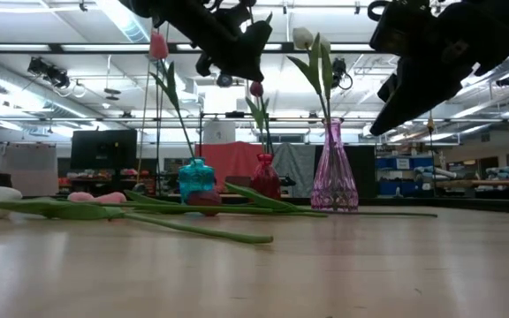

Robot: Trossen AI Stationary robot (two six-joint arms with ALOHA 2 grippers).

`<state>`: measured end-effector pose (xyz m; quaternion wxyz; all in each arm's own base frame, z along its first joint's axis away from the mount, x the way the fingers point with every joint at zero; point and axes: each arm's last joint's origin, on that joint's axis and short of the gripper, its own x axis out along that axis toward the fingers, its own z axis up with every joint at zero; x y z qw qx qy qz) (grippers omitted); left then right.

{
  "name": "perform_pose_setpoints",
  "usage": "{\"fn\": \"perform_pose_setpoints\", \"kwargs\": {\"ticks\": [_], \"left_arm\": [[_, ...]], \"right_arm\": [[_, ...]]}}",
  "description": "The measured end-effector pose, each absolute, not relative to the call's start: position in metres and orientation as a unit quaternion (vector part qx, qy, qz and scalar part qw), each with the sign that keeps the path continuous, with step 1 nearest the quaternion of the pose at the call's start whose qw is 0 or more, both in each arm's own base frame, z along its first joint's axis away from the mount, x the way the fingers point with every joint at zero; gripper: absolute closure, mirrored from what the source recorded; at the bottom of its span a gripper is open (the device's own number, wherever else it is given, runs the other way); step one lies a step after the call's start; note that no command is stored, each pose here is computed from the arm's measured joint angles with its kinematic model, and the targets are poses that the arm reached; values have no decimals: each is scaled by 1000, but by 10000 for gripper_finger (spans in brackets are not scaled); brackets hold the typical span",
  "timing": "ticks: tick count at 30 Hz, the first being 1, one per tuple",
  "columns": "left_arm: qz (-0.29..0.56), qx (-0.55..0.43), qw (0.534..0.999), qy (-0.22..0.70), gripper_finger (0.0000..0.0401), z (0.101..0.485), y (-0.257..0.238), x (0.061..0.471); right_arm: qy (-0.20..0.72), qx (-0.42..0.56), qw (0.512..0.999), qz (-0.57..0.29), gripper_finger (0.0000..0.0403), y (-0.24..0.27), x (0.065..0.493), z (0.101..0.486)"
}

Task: Sort flowers into vase by color
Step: Put the left red flower into the red vase

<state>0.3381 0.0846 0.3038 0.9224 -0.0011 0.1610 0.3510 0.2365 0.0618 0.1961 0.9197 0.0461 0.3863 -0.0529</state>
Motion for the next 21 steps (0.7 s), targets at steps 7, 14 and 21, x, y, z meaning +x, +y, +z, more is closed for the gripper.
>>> {"fn": "perform_pose_setpoints", "kwargs": {"ticks": [7, 14, 21], "left_arm": [[350, 0, 923, 158, 387, 305, 84, 338], [337, 5, 930, 145, 387, 312, 83, 335], [337, 6, 930, 147, 387, 316, 83, 331]], "right_arm": [[376, 50, 924, -51, 391, 62, 237, 195], [365, 45, 929, -46, 391, 62, 239, 196], [360, 47, 931, -45, 391, 63, 240, 197]]}}
